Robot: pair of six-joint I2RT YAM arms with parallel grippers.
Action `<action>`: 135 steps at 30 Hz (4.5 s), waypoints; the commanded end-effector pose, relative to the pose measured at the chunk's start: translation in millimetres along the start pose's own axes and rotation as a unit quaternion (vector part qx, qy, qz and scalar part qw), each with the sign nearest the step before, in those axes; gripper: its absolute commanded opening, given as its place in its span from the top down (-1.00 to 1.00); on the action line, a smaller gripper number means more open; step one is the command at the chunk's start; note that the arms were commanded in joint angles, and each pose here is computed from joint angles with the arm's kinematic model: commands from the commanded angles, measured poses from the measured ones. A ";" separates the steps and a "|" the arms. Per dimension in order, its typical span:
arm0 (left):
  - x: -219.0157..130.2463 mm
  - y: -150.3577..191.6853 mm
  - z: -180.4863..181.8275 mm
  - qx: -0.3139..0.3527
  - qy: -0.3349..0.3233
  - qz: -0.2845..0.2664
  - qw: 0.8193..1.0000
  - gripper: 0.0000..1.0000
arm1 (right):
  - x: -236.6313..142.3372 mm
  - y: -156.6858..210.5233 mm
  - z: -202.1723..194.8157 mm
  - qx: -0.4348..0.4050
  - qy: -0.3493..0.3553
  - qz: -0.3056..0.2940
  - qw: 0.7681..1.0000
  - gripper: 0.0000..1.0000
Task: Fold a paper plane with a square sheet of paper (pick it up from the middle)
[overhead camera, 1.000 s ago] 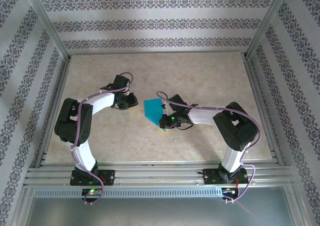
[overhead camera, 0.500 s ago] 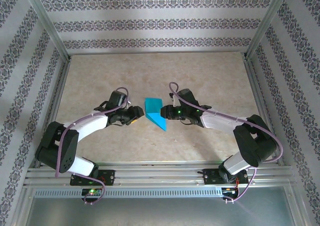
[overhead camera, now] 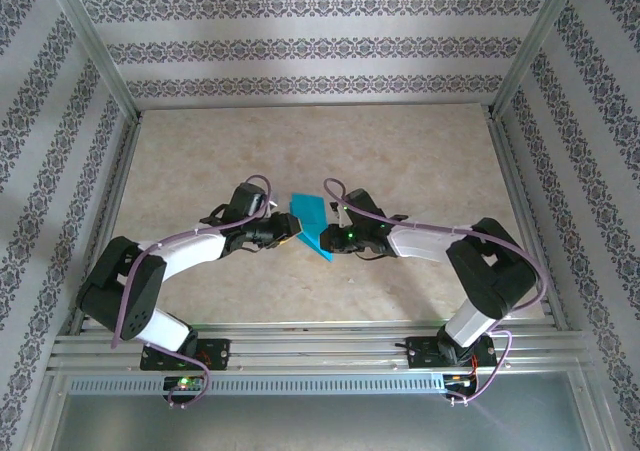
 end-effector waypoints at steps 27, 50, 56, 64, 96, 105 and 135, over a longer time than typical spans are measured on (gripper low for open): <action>58.8 -6.9 26.5 0.033 -0.076 0.026 0.996 0.58 | 29.6 23.2 -32.1 0.046 0.075 0.072 0.994 0.77; 16.3 -63.7 57.9 0.067 -0.172 -0.017 0.983 0.56 | 23.9 23.7 -35.1 0.043 0.089 0.083 0.992 0.75; -1.6 -47.1 25.7 0.043 -0.083 -0.020 0.995 0.42 | 17.8 9.6 -11.1 0.027 0.037 0.062 0.997 0.70; 3.8 -21.3 18.4 -0.038 0.018 0.002 0.999 0.19 | -19.0 -22.7 27.5 -0.001 -0.038 -0.023 0.999 0.53; 39.9 -15.4 7.2 0.067 0.090 0.038 0.993 0.26 | -40.3 -26.8 4.5 0.032 -0.009 -0.098 0.995 0.39; 44.8 -22.2 4.0 0.068 0.097 0.031 0.992 0.61 | -47.9 -25.9 -2.5 0.022 0.010 -0.119 0.993 0.21; 40.1 -27.3 1.9 -0.056 -0.059 0.041 0.996 0.83 | 19.1 -21.9 14.0 -0.282 0.159 -0.152 0.934 0.19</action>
Point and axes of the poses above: each hand's point on the last joint's axis, 136 mm out from that joint toward the fingers, its own x axis out along the fingers, its own z axis along the line the jaws close on, y = z × x, the point moved 3 cm from there along -x, back along the fingers
